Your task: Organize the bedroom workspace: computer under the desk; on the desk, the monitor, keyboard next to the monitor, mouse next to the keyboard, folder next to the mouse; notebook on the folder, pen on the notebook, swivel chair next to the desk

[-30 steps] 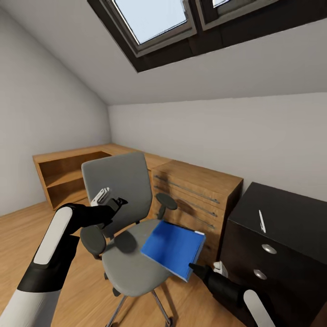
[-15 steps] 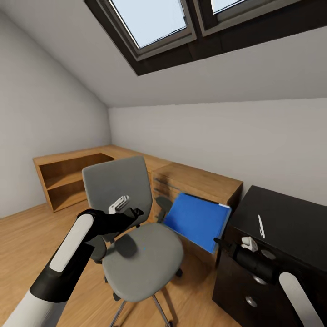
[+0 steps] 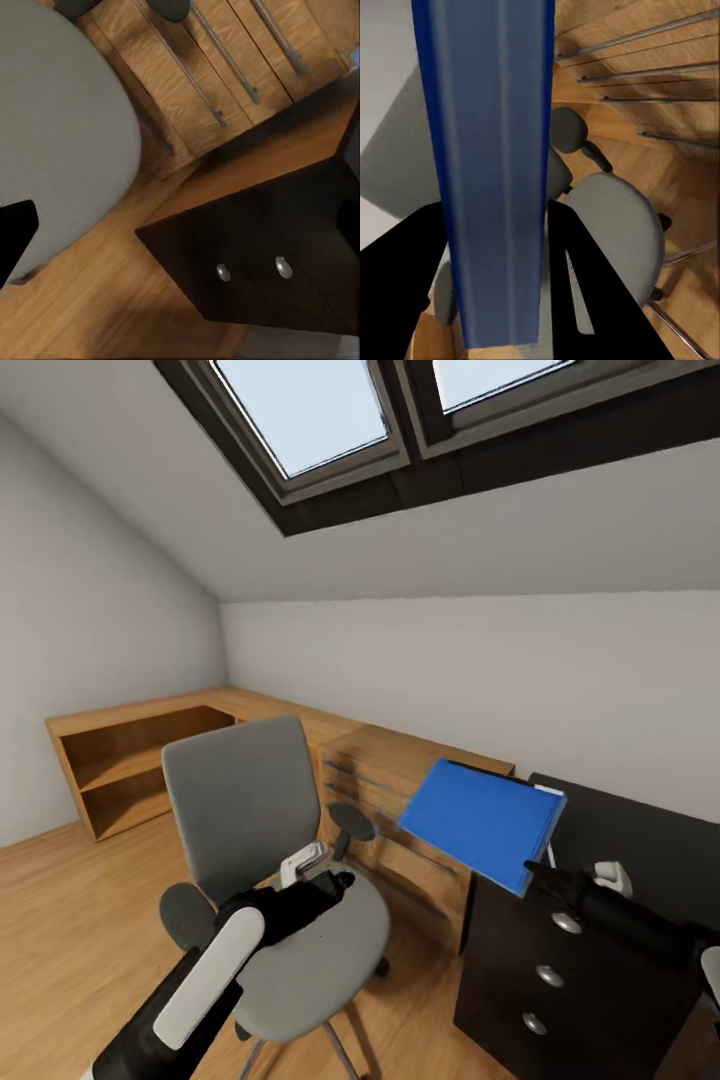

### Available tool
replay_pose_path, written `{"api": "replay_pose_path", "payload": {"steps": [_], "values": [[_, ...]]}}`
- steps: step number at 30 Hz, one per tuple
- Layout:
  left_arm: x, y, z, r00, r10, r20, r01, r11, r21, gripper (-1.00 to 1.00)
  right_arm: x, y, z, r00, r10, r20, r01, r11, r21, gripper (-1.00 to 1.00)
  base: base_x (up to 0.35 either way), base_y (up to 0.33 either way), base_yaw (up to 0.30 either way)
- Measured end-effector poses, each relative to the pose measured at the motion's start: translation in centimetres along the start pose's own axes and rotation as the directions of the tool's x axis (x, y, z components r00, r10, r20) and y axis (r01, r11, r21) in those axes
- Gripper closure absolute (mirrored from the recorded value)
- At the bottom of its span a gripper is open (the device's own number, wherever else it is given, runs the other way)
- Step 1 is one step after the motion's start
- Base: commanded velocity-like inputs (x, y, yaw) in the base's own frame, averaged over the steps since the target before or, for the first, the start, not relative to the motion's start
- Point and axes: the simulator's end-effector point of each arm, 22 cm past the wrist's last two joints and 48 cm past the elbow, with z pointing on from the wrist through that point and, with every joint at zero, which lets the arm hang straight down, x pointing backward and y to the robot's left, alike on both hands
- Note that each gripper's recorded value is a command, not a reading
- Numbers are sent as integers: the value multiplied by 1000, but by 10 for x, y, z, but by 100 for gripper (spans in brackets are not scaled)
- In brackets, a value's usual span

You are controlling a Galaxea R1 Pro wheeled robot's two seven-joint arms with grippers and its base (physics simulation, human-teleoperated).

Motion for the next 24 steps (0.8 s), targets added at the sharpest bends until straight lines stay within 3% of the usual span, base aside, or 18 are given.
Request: {"api": "replay_pose_path", "payload": {"steps": [1,4,8,16,22,24], "values": [[11,-6,2,998,-19,54,19,1000,3,-100,-16,-8,-12,997,41,65,-42,999,11,100,0,0,-268],[18,-7,0,997,-33,68,33,999,0,-100,-18,-1,-11,993,76,90,-76,997,-7,100,0,0,-269],[17,-10,-4,997,-38,67,39,999,-2,-100,-33,-1,-20,988,88,126,-89,996,0,100,0,0,-273],[14,-18,-13,998,-38,58,38,999,-2,-100,-71,13,-41,991,41,126,-41,999,2,100,0,0,-275],[31,-19,-18,1000,-12,21,13,1000,-12,-100,-109,46,-65,988,45,149,-30,994,-104,100,0,0,-267],[33,-18,-20,1000,-13,14,13,1000,-17,-100,-113,49,-66,988,43,150,-28,994,-103,100,0,0,-260]]}}
